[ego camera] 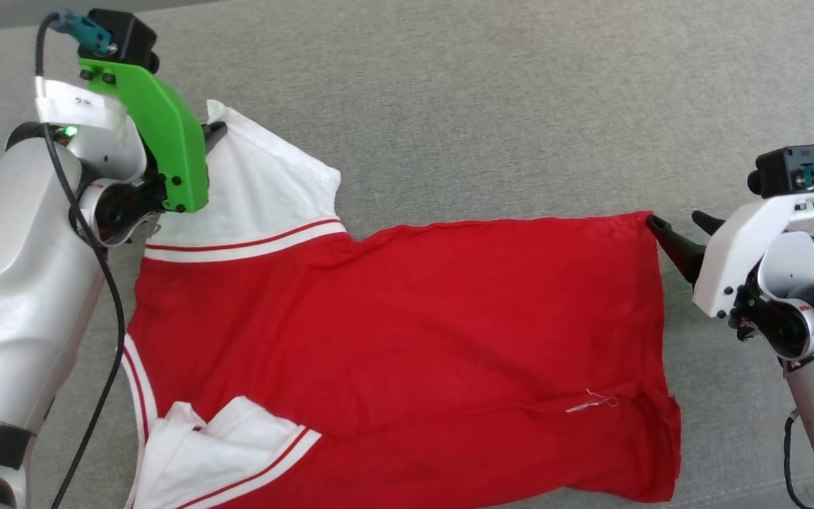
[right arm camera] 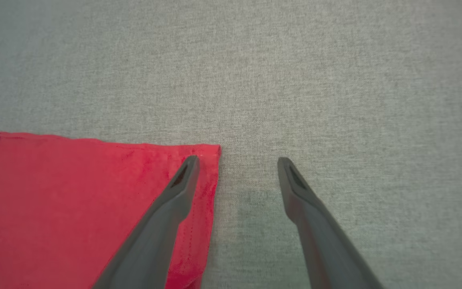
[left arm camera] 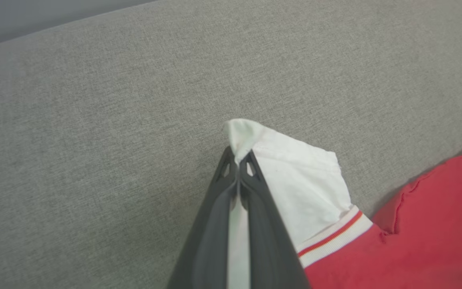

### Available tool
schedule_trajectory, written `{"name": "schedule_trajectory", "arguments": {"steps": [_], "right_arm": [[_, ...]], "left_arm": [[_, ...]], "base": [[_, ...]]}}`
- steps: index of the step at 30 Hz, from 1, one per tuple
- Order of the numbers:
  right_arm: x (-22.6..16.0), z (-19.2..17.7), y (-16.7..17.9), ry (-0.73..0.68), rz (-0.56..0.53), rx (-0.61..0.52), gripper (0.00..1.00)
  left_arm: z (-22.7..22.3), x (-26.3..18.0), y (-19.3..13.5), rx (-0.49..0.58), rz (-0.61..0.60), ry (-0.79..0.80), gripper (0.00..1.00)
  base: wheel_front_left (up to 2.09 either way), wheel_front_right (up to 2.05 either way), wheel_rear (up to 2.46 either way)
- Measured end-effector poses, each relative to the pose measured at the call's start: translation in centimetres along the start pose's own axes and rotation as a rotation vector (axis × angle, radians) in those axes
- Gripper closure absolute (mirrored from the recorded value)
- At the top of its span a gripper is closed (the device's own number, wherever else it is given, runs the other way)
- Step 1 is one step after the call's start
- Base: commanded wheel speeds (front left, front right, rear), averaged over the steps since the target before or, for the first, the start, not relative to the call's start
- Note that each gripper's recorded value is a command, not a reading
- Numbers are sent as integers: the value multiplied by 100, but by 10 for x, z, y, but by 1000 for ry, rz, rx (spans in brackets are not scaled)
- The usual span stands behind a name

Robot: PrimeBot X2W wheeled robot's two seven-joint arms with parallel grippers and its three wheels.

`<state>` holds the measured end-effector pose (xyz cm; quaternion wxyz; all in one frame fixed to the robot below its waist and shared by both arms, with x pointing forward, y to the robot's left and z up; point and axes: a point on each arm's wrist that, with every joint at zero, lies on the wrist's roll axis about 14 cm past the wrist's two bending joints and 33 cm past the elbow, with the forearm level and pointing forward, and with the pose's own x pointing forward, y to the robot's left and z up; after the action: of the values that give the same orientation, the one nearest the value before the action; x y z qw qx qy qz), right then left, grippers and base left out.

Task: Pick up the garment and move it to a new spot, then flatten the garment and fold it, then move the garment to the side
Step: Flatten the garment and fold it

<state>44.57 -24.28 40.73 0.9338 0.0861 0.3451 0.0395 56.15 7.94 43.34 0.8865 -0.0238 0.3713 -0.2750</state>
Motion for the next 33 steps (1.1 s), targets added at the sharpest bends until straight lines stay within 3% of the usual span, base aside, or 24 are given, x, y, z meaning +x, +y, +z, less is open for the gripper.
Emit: {"name": "schedule_trajectory", "arguments": {"steps": [5,10,11,12,13,19,21,33], "right_arm": [[17,-12,25,182,73,-80,0],[26,-43,24,403,75,-96,0],[28,-46,24,435,75,-94,18],[29,-48,24,462,75,-99,76],[30,-49,25,480,76,-101,100],[28,-44,21,473,68,-71,100],[28,-19,24,340,73,-66,100],[6,54,37,4,89,-91,100]], "left_arm": [[4,-17,1,28,10,-45,100],[-2,-25,11,7,31,-59,100],[-4,-26,13,2,35,-60,100],[-6,-26,15,-2,38,-62,100],[-8,-26,17,-6,38,-63,100],[-8,-29,19,-4,50,-89,100],[3,-38,24,14,77,-148,100],[42,-85,28,30,135,-365,100]], "base": [[0,0,0],[0,0,0],[0,0,0],[0,0,0],[0,0,0],[0,0,0],[0,0,0],[0,0,0]]}}
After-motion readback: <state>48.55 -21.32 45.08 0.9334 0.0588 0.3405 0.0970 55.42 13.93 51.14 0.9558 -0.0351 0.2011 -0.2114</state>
